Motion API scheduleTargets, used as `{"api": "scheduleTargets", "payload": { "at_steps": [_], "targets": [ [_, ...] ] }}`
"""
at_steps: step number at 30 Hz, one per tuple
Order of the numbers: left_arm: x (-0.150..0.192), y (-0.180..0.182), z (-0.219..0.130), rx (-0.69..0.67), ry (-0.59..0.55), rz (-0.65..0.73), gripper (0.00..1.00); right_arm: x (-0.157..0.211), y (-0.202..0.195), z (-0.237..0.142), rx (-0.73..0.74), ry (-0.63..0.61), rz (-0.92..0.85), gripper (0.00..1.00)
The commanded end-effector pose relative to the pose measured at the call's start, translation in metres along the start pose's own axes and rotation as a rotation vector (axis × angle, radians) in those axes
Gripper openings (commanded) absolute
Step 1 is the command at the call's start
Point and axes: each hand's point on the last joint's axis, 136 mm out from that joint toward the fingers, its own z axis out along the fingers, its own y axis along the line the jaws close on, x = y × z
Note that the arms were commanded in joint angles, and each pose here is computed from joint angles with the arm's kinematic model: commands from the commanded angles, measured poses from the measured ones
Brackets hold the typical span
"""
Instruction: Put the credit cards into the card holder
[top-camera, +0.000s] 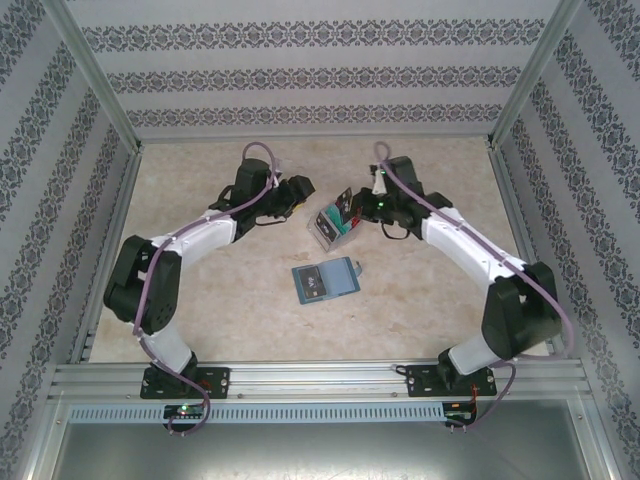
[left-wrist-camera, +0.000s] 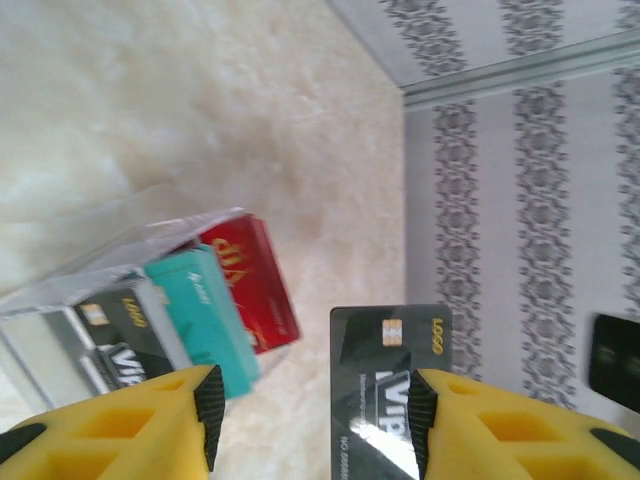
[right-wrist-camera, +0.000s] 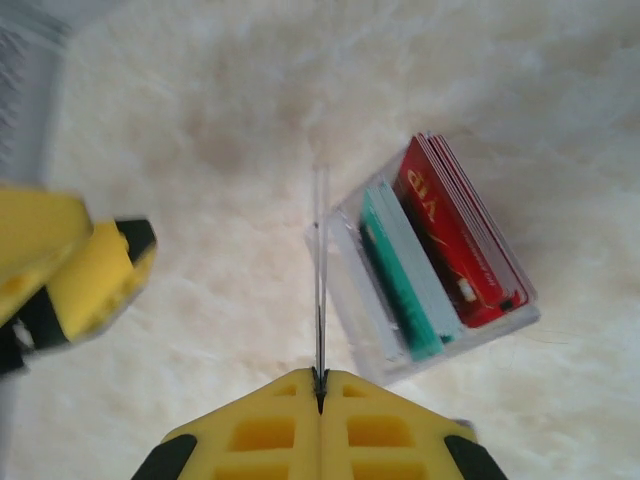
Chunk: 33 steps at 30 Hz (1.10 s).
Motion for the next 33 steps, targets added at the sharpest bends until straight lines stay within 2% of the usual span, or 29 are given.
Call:
{"api": "scheduleTargets", "payload": {
  "at_steps": [1,6,11,18,21,29,31,33],
  "targets": [
    [0.014,-0.020,-0.006,0.129,0.037,-0.038,0.55,-0.011,0.032,-0.013,-0.261,-0.033,0.270,0.00],
    [0.035,-0.041,-0.006,0.201,0.095,-0.070,0.58,-0.017,0.040,-0.022,-0.420,-0.051,0.455,0.00],
    [0.042,-0.057,0.004,0.282,0.133,-0.108,0.57,-0.015,0.045,-0.022,-0.459,-0.020,0.478,0.00],
    [0.038,-0.061,0.003,0.254,0.116,-0.120,0.25,-0.007,0.047,-0.016,-0.476,0.048,0.466,0.00],
    [0.037,-0.059,0.001,0.238,0.107,-0.118,0.20,-0.003,0.047,-0.013,-0.472,0.071,0.451,0.00],
    [0.037,-0.054,0.001,0.228,0.100,-0.136,0.17,0.009,0.040,-0.006,-0.459,0.132,0.437,0.00],
    [0.038,-0.053,0.001,0.226,0.102,-0.137,0.14,0.010,0.037,-0.004,-0.450,0.137,0.438,0.00],
    [0.040,-0.051,0.000,0.220,0.107,-0.140,0.06,0.010,0.033,-0.004,-0.447,0.142,0.431,0.01]
  ]
}}
